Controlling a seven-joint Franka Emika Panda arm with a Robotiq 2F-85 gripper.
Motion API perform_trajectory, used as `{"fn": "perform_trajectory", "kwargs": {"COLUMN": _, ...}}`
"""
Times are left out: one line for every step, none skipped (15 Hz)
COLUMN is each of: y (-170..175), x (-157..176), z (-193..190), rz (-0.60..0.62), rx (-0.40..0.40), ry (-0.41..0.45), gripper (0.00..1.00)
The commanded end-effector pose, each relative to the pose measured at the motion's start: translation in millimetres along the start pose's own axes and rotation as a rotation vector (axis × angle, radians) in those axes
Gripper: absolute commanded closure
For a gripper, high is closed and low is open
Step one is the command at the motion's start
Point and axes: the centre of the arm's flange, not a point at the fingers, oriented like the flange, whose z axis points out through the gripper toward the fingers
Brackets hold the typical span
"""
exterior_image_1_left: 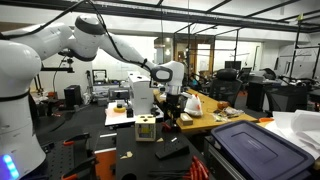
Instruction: Move the red object to the next hole
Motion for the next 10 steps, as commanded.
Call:
{"fn": "perform_trajectory", "kwargs": {"y": 3, "x": 18, "z": -10, "rz": 0.007, "rx": -0.016, "ry": 0.008, "gripper": 0.00}}
{"fn": "perform_trajectory", "kwargs": {"y": 3, "x": 22, "z": -8, "rz": 0.010, "rx": -0.018, "ry": 0.011, "gripper": 0.00}}
{"fn": "perform_trajectory", "kwargs": {"y": 3, "x": 25, "z": -6, "rz": 0.010, "rx": -0.019, "ry": 0.013, "gripper": 0.00}}
{"fn": "perform_trajectory", "kwargs": {"y": 3, "x": 29, "z": -4, "rz": 0.010, "rx": -0.020, "ry": 0.018, "gripper": 0.00}}
{"fn": "perform_trajectory", "kwargs": {"y": 4, "x": 33, "z": -2, "rz": 0.014, "rx": -0.019, "ry": 0.021, "gripper": 0.00}}
{"fn": "perform_trajectory", "kwargs": {"y": 3, "x": 37, "z": -1, "rz": 0.018, "rx": -0.020, "ry": 0.021, "gripper": 0.00}}
{"fn": "perform_trajectory", "kwargs": {"y": 2, "x": 41, "z": -1, "rz": 0.022, "rx": -0.019, "ry": 0.021, "gripper": 0.00}}
{"fn": "perform_trajectory", "kwargs": {"y": 1, "x": 44, "z": -1, "rz": 0.028, "rx": -0.018, "ry": 0.019, "gripper": 0.00}}
{"fn": "perform_trajectory", "kwargs": {"y": 1, "x": 46, "z": -2, "rz": 0.034, "rx": -0.013, "ry": 0.012, "gripper": 0.00}}
{"fn": "perform_trajectory", "kwargs": {"y": 0, "x": 48, "z": -4, "rz": 0.037, "rx": -0.011, "ry": 0.006, "gripper": 0.00}}
